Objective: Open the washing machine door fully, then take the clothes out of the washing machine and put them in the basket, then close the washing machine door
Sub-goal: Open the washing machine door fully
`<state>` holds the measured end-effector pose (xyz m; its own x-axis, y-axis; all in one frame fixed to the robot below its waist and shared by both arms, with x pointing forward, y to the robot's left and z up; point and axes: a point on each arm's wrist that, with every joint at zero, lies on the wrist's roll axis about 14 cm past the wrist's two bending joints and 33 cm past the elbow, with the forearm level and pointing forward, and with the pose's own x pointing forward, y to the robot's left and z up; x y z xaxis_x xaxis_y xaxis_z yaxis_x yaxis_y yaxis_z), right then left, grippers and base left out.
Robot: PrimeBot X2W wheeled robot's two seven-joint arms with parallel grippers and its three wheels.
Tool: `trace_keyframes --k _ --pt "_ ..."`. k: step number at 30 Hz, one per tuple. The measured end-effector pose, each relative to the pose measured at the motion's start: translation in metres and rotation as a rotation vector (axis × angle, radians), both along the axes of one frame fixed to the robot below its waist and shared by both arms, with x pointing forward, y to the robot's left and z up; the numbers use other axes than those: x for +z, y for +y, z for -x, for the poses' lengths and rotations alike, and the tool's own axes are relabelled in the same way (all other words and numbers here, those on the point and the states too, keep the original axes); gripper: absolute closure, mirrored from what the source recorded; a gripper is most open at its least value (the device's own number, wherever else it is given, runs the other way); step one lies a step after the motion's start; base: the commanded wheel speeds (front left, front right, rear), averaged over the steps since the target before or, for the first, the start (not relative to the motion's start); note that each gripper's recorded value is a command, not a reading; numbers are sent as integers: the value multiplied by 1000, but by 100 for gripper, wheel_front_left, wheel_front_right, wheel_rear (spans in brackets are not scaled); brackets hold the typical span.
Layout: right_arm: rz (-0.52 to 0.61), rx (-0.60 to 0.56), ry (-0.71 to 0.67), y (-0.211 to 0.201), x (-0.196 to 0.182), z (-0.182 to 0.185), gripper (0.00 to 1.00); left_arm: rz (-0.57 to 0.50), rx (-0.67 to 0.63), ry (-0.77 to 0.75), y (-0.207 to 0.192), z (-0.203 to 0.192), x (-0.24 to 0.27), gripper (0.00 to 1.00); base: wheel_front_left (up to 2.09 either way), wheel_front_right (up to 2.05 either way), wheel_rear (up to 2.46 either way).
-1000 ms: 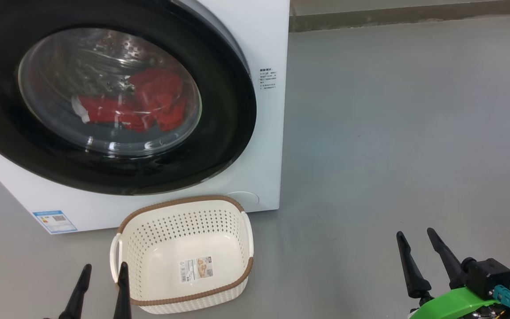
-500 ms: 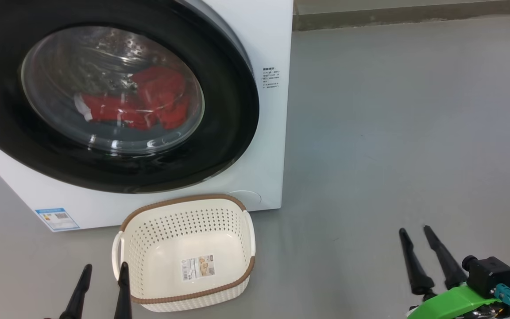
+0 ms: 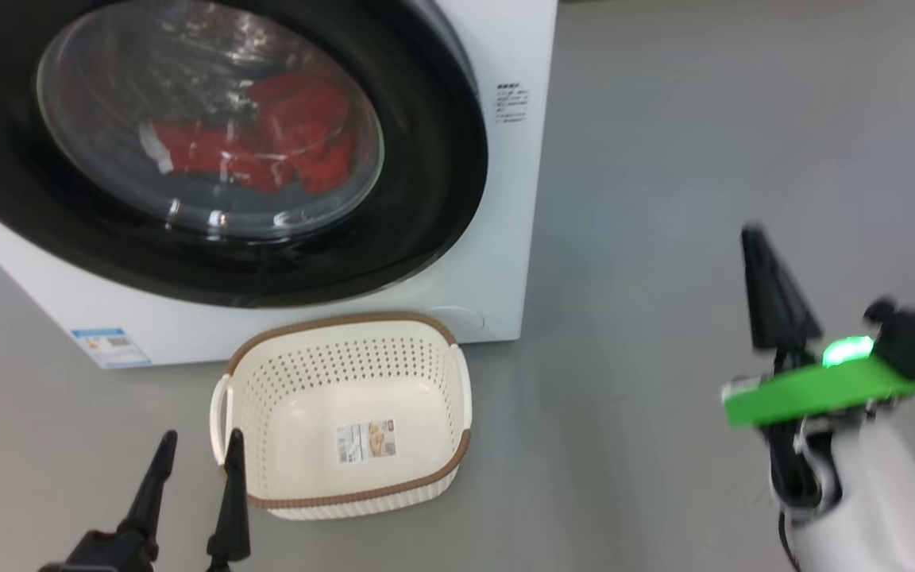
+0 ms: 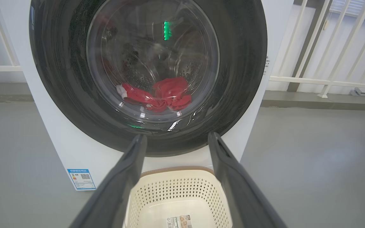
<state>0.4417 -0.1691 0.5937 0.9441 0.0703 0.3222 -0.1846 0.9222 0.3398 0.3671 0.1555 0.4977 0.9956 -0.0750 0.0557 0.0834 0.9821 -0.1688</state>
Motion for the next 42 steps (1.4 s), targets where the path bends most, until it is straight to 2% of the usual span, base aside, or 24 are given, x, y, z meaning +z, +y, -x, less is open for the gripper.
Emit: trace_keyframes --k 6,9,18,22,28,31,42 --pt "-82 59 -138 14 55 -40 100 -1 11 -7 6 -12 1 0 0 0 0" --pt "-77 91 -172 22 72 -59 100 -2 16 -9 8 -17 2 0 0 0 0" --pt "-91 196 -127 51 78 -118 100 6 38 2 18 -26 -2 0 0 0 0" --pt "-155 298 -41 75 72 -140 100 7 55 14 24 -28 -7 0 0 0 0" --pt "-224 495 208 112 42 -159 100 5 64 24 29 -33 -11 0 0 0 0" --pt "-241 553 284 122 32 -162 100 6 69 31 31 -34 -13 0 0 0 0" --pt "-420 747 569 143 -3 -179 100 7 82 64 36 -44 -26 0 0 0 0"
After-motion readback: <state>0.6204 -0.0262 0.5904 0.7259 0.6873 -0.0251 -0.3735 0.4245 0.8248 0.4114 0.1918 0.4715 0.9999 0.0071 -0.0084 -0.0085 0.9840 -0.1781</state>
